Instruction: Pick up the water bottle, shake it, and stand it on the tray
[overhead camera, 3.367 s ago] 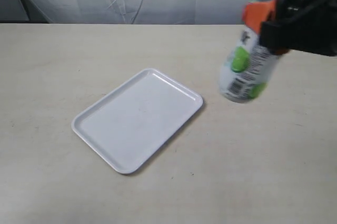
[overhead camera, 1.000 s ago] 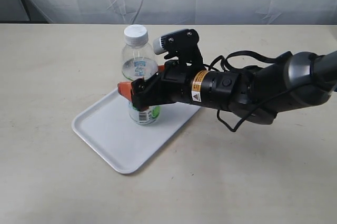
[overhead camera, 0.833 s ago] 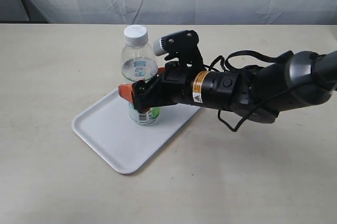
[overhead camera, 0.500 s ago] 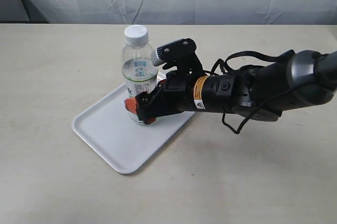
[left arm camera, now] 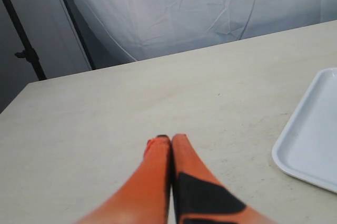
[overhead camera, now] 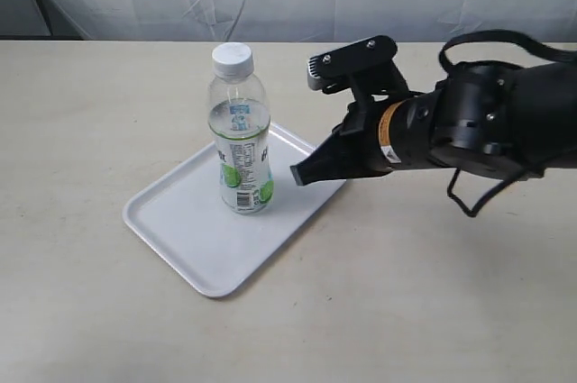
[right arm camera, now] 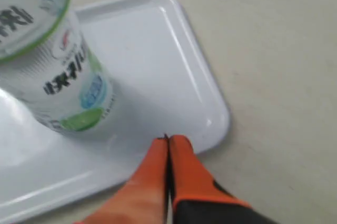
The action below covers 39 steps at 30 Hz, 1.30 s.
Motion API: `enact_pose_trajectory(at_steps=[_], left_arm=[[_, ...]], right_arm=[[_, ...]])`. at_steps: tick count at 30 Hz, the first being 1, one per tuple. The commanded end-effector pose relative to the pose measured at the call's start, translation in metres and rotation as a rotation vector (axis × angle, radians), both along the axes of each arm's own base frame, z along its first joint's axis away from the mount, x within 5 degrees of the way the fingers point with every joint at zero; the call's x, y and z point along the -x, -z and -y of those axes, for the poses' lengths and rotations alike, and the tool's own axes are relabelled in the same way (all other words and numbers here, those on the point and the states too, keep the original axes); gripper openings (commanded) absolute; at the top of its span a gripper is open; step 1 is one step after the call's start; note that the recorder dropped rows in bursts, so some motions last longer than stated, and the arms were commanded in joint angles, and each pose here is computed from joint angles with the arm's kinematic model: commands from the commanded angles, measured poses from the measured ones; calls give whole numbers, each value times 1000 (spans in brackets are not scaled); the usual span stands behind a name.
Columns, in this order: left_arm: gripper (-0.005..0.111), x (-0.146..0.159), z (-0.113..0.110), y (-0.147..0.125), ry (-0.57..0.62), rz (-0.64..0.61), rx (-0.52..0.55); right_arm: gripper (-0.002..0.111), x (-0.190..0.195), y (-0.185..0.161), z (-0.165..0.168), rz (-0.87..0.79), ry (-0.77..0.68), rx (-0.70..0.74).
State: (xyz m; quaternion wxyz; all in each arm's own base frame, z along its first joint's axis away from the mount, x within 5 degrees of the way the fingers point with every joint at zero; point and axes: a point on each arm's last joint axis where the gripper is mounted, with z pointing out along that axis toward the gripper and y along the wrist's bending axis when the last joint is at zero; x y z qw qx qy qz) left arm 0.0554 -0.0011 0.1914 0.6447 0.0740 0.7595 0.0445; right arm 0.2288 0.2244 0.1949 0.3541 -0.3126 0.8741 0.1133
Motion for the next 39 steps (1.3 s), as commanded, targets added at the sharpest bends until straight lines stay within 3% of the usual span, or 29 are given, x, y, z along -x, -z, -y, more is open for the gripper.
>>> enact_pose_trajectory(at_steps=[1, 9, 18, 25, 27, 30, 34, 39], left_arm=[[0, 0, 0, 0, 1, 14, 8], [0, 0, 0, 0, 1, 14, 8], [0, 0, 0, 0, 1, 14, 8], [0, 0, 0, 0, 1, 14, 8], [0, 0, 0, 0, 1, 14, 8], [0, 0, 0, 0, 1, 14, 8], [0, 0, 0, 0, 1, 14, 8], [0, 0, 0, 0, 1, 14, 8]], right_arm=[[0, 26, -28, 25, 17, 70, 63], [0, 89, -80, 77, 28, 141, -121], [0, 123, -120, 127, 72, 222, -287], [0, 131, -146, 152, 387, 150, -291], [0, 136, -144, 161, 424, 160, -341], [0, 147, -128, 182, 335, 343, -553], [0, 165, -65, 209, 357, 572, -643], [0, 172, -8, 217, 419, 734, -784]])
